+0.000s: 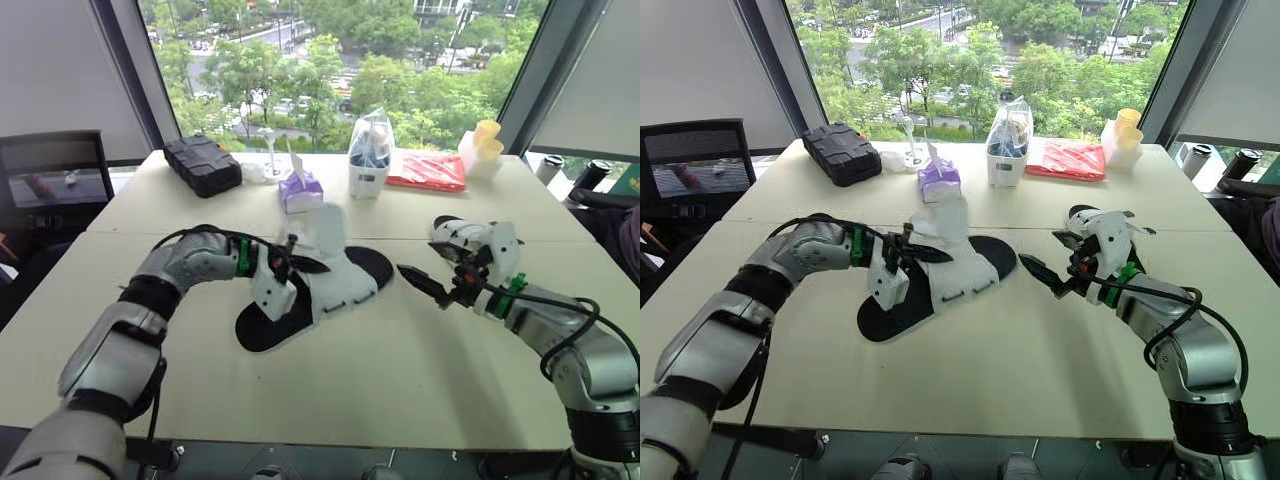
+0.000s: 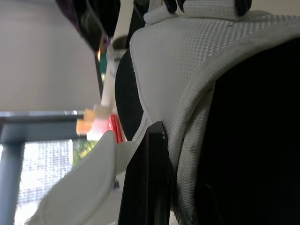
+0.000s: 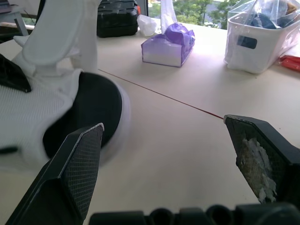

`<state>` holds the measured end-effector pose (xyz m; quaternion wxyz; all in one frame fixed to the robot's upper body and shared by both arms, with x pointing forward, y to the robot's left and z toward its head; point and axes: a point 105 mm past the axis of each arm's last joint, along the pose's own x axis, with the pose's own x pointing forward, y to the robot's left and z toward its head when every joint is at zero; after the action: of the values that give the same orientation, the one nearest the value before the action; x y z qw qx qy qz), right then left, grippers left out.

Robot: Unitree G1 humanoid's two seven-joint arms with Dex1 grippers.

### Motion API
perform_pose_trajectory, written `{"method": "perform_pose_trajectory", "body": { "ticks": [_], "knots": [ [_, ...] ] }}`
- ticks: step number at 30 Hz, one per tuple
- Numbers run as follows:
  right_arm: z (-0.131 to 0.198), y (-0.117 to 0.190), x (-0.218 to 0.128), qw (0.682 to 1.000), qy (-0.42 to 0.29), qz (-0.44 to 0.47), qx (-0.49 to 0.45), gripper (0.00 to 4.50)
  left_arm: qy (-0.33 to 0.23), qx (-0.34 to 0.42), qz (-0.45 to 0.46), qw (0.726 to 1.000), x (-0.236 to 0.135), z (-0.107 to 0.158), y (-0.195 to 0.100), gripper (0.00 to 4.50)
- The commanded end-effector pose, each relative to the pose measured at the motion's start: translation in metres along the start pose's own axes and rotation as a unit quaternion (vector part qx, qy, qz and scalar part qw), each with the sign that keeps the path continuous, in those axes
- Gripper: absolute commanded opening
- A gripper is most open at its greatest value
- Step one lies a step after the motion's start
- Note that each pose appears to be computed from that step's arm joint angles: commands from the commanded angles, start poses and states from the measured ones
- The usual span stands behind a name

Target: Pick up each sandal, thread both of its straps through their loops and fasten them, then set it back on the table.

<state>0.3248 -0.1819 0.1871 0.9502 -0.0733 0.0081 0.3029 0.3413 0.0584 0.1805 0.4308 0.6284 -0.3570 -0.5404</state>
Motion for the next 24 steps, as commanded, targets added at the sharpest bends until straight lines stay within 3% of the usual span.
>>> {"method": "perform_pose_trajectory", "body": {
  "ticks": [1,7,12,20,24],
  "knots": [
    [0.0,0.006,-0.011,1.0,-0.004,0.002,-0.008,4.5,-0.027,0.03,-0.039,0.998,0.005,0.005,-0.013,0.01],
    [-0.008,0.017,-0.037,0.999,0.03,0.032,-0.006,4.5,-0.045,0.081,-0.043,0.995,0.021,0.007,-0.019,0.01],
    [-0.006,0.024,-0.049,0.996,0.057,0.061,-0.009,4.5,-0.054,0.177,-0.044,0.982,0.032,-0.002,-0.021,0.01],
    [-0.008,0.02,-0.05,0.998,0.051,0.037,-0.002,4.5,-0.161,0.286,0.014,0.945,0.047,0.01,-0.02,0.01],
    [-0.01,0.021,-0.051,0.998,0.048,0.027,0.003,4.5,-0.188,0.266,0.0,0.945,0.05,0.016,-0.033,0.01]
  ]
}}
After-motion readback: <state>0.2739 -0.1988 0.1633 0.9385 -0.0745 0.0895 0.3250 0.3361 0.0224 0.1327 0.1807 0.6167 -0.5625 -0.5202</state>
